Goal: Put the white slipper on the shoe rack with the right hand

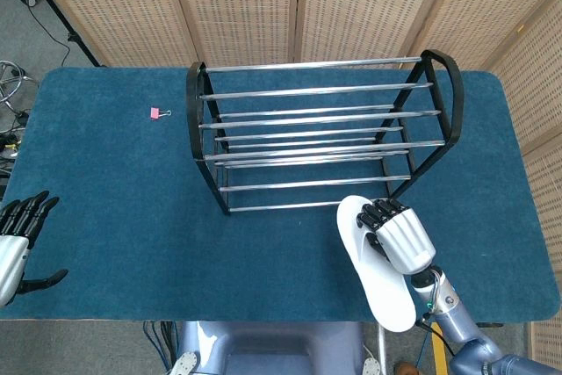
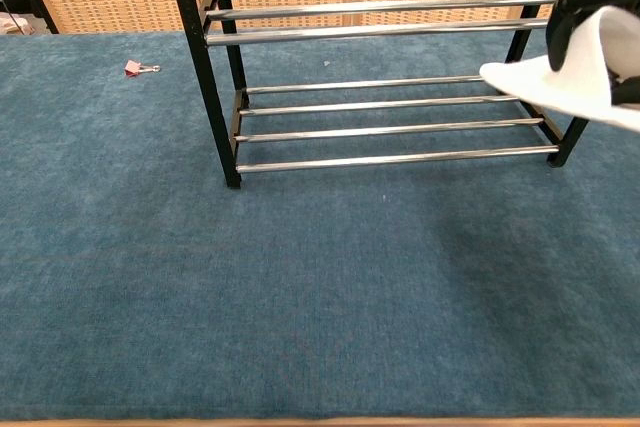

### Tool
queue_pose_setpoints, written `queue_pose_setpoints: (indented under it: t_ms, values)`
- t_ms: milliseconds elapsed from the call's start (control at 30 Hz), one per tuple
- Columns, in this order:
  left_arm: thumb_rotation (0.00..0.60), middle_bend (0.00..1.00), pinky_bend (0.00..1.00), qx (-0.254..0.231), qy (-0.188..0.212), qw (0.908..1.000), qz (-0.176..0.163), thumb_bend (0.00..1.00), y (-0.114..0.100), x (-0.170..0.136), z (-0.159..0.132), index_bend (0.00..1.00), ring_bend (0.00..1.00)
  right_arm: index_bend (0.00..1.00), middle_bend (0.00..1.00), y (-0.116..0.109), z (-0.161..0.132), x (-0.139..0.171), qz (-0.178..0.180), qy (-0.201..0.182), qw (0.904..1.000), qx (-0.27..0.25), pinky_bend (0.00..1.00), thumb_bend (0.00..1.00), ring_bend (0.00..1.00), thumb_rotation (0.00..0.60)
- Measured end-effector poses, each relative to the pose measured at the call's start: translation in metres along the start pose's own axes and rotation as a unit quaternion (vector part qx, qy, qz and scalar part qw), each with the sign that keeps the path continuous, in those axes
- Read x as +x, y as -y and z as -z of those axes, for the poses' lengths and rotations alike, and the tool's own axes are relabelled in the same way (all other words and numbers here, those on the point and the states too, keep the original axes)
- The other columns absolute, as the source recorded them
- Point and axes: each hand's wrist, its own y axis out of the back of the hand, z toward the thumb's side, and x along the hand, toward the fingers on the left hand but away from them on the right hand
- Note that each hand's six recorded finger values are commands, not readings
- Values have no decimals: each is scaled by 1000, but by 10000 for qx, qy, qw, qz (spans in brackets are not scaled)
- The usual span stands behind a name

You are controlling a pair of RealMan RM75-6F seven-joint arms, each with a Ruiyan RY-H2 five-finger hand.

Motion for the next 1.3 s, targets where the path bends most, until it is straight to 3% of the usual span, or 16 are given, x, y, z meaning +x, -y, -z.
queue_pose_setpoints:
  t_ms: [333,500,867,1167,1300]
  values:
    - [600,0,0,-45,-22,10000,-44,0,-3,-1,1,0,0,575,560,-35,-14,-26,537,-83,9985,23,590,719,521,600]
    - [600,0,0,-84,-30,9999,-68,0,-5,-1,3,0,0,575,560,-39,-12,-43,584,0,9982,155,590,720,521,600]
    - [600,0,0,-194,-52,9997,-102,0,-9,-3,6,0,0,578,560,-25,-1,-70,419,304,9975,484,590,719,521,600]
    - [600,0,0,-271,-100,9995,-113,0,-14,0,12,0,0,573,561,-8,12,-92,431,868,9929,685,590,720,521,600]
    - [600,0,0,-302,-116,9994,-105,0,-14,1,13,0,0,573,561,-2,13,-103,401,916,9919,778,590,719,521,600]
